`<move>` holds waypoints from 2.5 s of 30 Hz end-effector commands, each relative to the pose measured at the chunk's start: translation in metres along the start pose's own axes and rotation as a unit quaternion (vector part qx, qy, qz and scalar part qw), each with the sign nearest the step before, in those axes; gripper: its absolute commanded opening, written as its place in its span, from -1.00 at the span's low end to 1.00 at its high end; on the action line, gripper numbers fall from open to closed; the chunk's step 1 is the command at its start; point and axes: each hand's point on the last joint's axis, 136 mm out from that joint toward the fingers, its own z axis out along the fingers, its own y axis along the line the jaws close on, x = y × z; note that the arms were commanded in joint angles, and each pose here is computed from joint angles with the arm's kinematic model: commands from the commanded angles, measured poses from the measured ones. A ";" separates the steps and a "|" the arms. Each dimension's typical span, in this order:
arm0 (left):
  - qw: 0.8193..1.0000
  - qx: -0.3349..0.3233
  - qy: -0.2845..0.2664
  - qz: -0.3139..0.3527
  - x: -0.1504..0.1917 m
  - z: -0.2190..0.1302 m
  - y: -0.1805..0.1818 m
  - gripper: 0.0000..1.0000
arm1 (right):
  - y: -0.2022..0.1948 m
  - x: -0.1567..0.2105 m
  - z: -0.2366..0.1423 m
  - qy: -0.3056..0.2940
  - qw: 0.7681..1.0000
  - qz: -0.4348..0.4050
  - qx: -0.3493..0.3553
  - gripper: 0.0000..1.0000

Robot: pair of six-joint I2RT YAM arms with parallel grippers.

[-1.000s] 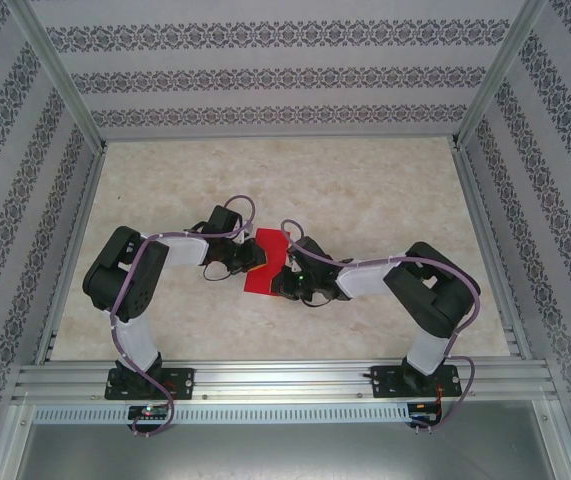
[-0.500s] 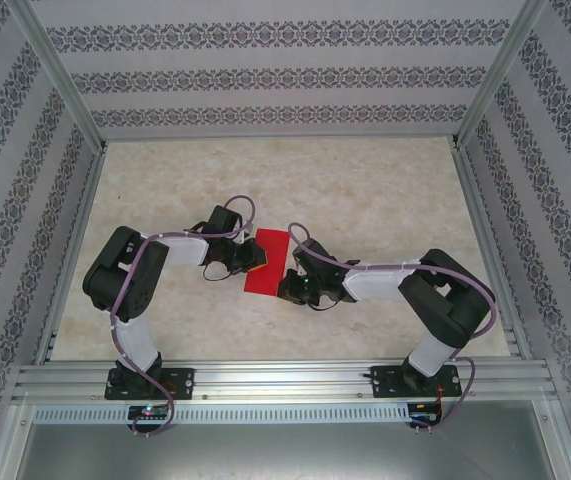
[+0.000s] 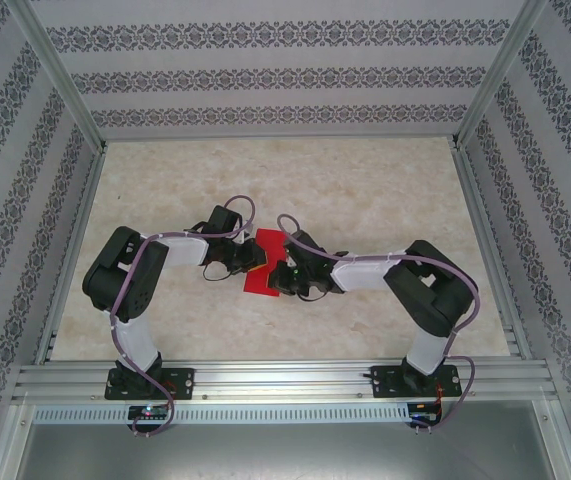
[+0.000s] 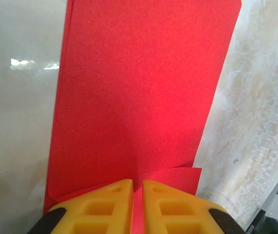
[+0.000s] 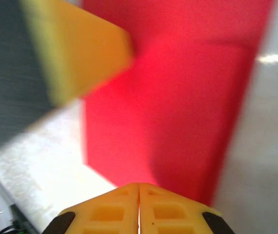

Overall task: Fold a paper plane with a square sheet of paper (pick it up from the middle)
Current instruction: Fold the triangle a second time at the center of the table.

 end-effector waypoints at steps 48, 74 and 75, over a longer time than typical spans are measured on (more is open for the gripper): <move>0.997 -0.063 -0.030 -0.022 0.002 -0.010 0.026 -0.76 | -0.056 0.037 0.015 0.025 0.997 0.029 0.073 -1.00; 0.996 -0.058 -0.051 -0.044 -0.040 -0.026 0.048 -0.72 | -0.057 0.040 0.019 0.036 0.997 0.027 0.070 -1.00; 0.996 -0.054 -0.051 -0.042 -0.042 -0.027 0.046 -0.72 | -0.057 0.040 0.019 0.037 0.997 0.027 0.070 -1.00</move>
